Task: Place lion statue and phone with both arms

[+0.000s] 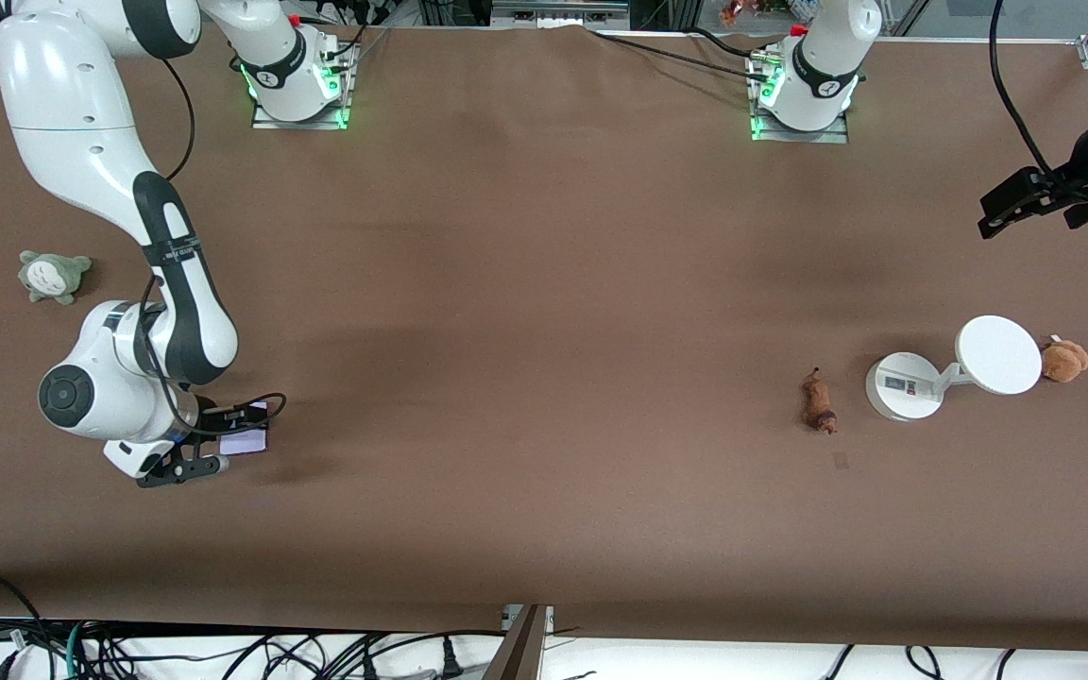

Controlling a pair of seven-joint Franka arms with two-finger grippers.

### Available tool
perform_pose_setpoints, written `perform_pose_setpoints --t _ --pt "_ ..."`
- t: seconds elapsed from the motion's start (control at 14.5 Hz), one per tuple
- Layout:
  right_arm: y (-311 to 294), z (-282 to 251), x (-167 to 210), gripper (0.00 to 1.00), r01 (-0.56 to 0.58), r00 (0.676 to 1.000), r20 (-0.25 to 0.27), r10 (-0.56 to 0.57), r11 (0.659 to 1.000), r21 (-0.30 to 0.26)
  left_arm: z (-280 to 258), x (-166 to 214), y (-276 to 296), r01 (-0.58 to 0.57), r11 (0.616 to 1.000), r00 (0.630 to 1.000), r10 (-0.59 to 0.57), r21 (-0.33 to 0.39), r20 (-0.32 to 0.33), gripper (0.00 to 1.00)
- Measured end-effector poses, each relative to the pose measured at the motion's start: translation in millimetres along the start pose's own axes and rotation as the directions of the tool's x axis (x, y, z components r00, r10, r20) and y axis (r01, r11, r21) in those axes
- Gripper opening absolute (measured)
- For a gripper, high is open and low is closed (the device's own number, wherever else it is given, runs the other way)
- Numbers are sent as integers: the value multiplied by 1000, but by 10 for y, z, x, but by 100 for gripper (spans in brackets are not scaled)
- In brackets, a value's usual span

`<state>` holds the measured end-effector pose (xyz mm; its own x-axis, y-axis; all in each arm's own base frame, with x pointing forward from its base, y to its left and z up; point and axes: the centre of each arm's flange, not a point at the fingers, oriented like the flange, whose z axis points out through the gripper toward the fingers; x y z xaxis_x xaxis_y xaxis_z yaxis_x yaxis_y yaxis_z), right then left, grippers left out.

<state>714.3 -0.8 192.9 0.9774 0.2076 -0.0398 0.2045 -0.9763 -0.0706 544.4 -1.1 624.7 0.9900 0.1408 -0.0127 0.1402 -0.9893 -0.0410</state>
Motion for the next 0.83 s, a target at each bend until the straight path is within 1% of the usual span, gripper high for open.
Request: perform_pose_setpoints --t 0.21,0.41,0.48,0.62,0.69,0.83 --pt "17 -405 -30 100 -3 1000 31 3 1000 11 26 21 -21 5 1000 1000 -5 -1 3 100" --pt "-34 -1003 -132 100 -1 998 66 -1 1000 32 29 74 -12 5 1000 1000 -5 -6 -24 100" --pt "-87 -1362 -227 100 3 996 86 -7 999 44 58 111 -7 5 1000 1000 -6 -7 -30 100" --pt "-141 -1743 -359 100 8 993 116 -14 999 52 86 165 -2 7 1000 999 -7 -10 -47 100" --pt "-172 -2000 -457 100 10 991 132 -16 999 50 98 188 -14 10 1000 999 -11 -11 -53 100" --pt "-241 -2616 -707 100 17 990 142 -22 999 31 136 223 -36 15 1000 998 -15 -11 -53 100"
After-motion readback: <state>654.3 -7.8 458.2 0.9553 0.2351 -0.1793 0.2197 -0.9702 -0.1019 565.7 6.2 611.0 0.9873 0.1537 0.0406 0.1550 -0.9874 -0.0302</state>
